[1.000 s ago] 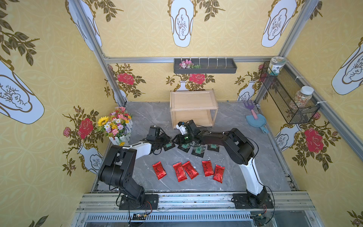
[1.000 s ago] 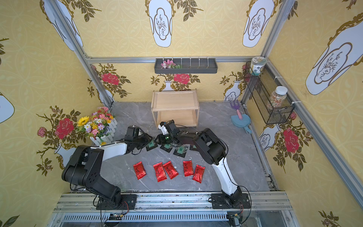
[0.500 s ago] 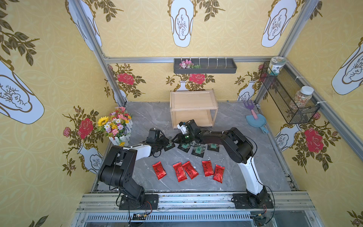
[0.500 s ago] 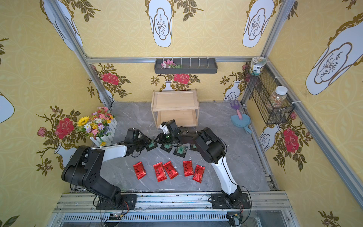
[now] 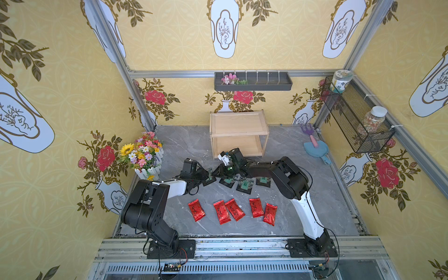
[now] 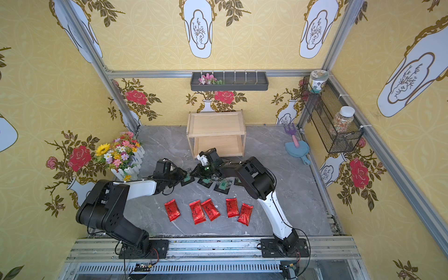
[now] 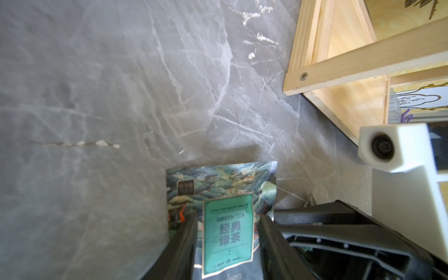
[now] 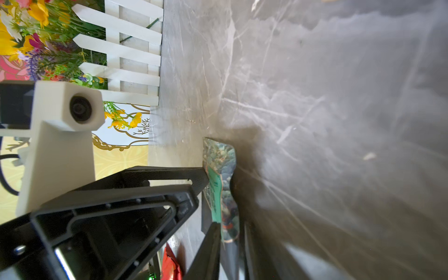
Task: Place the tea bags on the shelf by color
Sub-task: Pick up the tea bag from the center of the board.
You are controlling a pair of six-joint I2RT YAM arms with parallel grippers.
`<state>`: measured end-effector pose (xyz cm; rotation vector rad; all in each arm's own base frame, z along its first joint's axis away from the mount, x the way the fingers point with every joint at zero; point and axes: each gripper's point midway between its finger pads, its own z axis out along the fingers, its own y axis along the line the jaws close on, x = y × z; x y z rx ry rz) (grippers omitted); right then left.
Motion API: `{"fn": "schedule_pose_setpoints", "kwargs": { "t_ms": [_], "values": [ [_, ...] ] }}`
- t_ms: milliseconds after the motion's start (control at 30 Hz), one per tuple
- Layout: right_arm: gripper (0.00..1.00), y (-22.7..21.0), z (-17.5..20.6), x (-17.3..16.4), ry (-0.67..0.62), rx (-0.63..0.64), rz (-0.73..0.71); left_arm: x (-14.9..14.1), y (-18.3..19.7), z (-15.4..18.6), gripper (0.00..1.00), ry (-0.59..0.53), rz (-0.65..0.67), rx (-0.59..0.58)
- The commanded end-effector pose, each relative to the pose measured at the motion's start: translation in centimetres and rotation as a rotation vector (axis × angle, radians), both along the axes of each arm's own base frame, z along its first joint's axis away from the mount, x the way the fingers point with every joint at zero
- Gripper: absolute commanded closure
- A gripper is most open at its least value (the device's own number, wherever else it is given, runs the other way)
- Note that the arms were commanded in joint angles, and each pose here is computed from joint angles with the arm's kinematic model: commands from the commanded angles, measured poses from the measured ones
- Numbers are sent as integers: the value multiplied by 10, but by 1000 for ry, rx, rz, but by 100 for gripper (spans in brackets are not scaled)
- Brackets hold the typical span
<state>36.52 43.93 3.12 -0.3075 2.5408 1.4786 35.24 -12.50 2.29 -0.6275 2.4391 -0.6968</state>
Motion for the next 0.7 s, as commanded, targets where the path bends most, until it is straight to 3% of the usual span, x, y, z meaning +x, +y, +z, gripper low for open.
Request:
{"fn": "schedule_pose_setpoints", "kwargs": {
  "t_ms": [0, 300, 667],
  "values": [
    [84, 6, 12, 5, -27, 47, 4, -5, 0, -5, 53, 19, -12, 0],
    [99, 2, 19, 4, -24, 41, -15, -1, -1, 14, 51, -20, -9, -15],
    [100, -32, 89, -14, -86, 43, -76, 22, 6, 129, 46, -226, 23, -11]
  ]
}}
